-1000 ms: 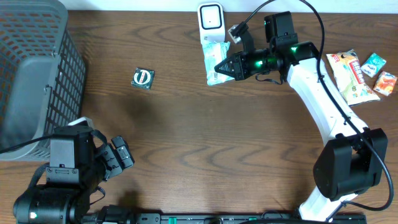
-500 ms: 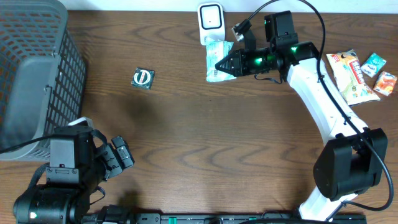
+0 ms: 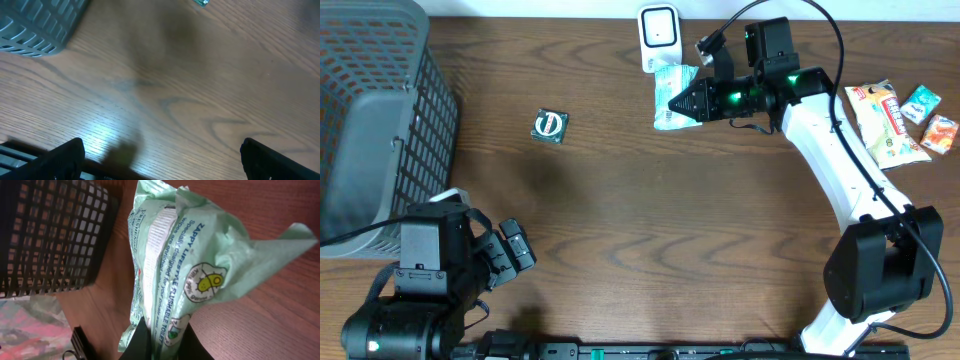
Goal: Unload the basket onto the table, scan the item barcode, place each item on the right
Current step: 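Swing the wipes pack left in front of the scanner window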
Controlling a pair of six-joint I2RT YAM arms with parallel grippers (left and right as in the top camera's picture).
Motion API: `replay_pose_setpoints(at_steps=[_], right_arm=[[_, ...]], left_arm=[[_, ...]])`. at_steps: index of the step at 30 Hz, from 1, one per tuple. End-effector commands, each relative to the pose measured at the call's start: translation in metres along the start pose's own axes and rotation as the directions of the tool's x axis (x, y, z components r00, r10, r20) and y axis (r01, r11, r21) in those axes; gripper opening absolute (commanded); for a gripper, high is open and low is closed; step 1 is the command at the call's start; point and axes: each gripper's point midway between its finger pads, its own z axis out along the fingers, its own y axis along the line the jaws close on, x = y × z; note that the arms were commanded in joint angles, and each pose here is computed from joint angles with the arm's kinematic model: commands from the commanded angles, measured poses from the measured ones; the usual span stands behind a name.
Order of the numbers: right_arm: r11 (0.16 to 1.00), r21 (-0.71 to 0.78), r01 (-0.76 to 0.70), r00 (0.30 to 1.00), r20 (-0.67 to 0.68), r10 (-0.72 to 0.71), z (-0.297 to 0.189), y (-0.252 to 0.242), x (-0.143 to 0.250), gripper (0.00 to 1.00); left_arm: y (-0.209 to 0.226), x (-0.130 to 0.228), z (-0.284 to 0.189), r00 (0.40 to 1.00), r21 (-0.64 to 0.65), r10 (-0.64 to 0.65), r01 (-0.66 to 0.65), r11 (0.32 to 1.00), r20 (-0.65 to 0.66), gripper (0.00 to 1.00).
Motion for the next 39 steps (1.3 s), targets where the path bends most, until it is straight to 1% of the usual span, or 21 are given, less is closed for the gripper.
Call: replay_pose_setpoints(at_steps=[1, 39], right_arm=[[1.0, -0.006, -0.002, 1.0, 0.002, 0.002, -0.0005, 0.0034, -0.0001, 0.01], [1.0, -0.007, 0.012, 1.0, 0.019, -0.012, -0.0006, 0.0039, -0.0045, 0.01]], left_arm=[[0.0007, 0.0001, -0.0001, 1.0, -0.005, -0.004, 0.004, 1.0, 0.0, 0.98], [0.0007, 0.0001, -0.0001, 1.0, -0.005, -0.004, 0.004, 1.0, 0.0, 0.98]])
